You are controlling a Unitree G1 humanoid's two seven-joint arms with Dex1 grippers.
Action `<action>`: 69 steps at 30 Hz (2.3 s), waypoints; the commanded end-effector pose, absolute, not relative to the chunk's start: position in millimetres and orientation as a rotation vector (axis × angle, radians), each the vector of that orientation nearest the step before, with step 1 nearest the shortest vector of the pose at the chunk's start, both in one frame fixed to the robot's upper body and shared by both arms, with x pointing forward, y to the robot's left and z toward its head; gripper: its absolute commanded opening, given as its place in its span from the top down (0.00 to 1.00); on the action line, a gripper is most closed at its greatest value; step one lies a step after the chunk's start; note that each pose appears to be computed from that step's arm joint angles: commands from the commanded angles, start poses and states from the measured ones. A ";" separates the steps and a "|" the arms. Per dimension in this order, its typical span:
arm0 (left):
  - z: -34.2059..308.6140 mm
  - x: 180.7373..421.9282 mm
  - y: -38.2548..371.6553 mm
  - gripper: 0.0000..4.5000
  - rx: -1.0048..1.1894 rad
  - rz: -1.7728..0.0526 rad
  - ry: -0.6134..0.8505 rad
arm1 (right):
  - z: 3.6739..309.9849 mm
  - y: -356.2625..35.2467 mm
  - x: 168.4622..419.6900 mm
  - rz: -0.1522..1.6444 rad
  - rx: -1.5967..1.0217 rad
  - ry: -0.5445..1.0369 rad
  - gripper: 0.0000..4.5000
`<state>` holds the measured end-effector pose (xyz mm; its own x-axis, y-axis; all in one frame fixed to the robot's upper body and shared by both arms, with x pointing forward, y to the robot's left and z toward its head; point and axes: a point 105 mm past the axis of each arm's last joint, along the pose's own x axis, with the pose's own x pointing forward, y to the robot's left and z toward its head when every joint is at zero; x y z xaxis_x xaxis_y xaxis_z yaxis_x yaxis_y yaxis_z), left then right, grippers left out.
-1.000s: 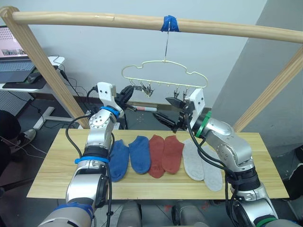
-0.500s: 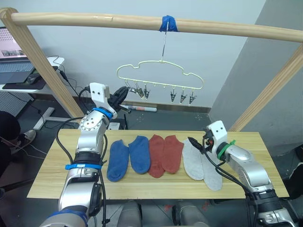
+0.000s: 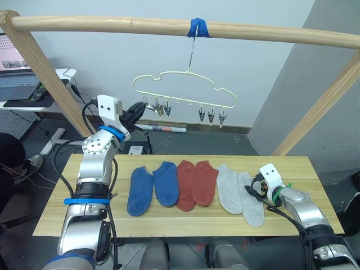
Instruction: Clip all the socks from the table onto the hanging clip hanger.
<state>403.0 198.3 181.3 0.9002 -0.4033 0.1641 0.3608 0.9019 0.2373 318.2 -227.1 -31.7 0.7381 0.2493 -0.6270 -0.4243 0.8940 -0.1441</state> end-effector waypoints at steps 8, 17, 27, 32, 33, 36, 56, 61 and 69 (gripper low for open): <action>187.5 396.6 209.8 1.00 0.205 -0.398 -0.200 | -47.5 -233.6 312.1 0.401 -0.314 0.690 0.35; 179.5 394.0 206.8 1.00 0.127 -0.445 -0.136 | -24.8 -218.5 308.4 0.489 -0.278 0.590 0.99; 167.4 375.5 205.6 1.00 -0.180 -0.613 0.079 | 86.8 -104.2 303.9 0.938 -0.223 0.236 0.99; 172.7 373.0 208.6 1.00 -0.156 -0.630 0.101 | 112.8 -43.2 304.0 1.071 -0.181 0.158 0.99; 174.1 373.3 208.0 1.00 -0.156 -0.630 0.098 | 115.0 -32.2 306.4 1.082 -0.164 0.152 0.99; 176.9 374.2 203.9 1.00 -0.152 -0.633 0.088 | 119.8 -5.6 312.9 1.107 -0.140 0.134 0.99; 174.5 372.1 199.4 1.00 -0.148 -0.632 0.088 | 141.6 67.7 348.9 1.096 -0.007 0.119 0.99; 174.4 371.3 199.8 1.00 -0.148 -0.633 0.089 | 137.1 57.7 362.2 1.031 0.019 0.148 0.99; 173.5 373.1 199.8 1.00 -0.146 -0.636 0.092 | 144.1 45.0 373.6 0.989 0.100 0.150 0.99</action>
